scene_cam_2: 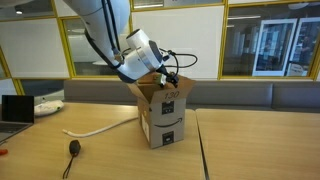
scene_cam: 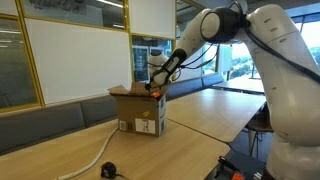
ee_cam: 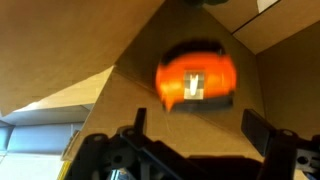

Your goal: Put the objects on the table into the box.

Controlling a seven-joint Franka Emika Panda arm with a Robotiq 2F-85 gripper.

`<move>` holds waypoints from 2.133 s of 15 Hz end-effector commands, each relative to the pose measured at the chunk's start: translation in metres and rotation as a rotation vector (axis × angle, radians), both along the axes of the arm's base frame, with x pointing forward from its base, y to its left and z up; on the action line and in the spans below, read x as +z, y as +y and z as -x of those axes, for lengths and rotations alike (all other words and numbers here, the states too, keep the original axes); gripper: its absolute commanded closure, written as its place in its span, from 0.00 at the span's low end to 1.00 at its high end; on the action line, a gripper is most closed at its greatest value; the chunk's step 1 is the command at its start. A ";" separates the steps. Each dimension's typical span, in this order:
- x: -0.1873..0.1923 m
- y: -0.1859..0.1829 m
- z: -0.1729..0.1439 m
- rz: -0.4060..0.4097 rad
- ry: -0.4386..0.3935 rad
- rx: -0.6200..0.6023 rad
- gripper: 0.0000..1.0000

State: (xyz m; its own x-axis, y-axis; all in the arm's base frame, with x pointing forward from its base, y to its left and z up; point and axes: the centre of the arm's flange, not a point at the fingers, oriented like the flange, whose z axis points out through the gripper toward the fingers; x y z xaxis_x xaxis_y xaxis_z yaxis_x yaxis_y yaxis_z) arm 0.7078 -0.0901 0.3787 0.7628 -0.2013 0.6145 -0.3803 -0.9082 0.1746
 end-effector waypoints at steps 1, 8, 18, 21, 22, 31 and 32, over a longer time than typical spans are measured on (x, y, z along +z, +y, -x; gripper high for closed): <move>0.022 -0.003 -0.014 -0.010 0.004 -0.012 0.00; 0.049 0.046 0.033 0.018 0.071 0.036 0.00; 0.042 0.203 0.184 0.011 0.262 0.401 0.00; 0.025 0.236 0.216 -0.009 0.319 0.503 0.00; 0.017 0.244 0.222 -0.017 0.343 0.527 0.00; -0.120 0.267 0.233 -0.045 0.458 0.631 0.00; -0.132 0.268 0.231 -0.042 0.447 0.641 0.00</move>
State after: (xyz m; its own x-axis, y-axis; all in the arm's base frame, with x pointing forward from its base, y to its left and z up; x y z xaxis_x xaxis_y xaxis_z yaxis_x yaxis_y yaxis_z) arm 0.4665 0.1771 0.2841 0.9249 0.3322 0.1850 0.3070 -0.9394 0.1523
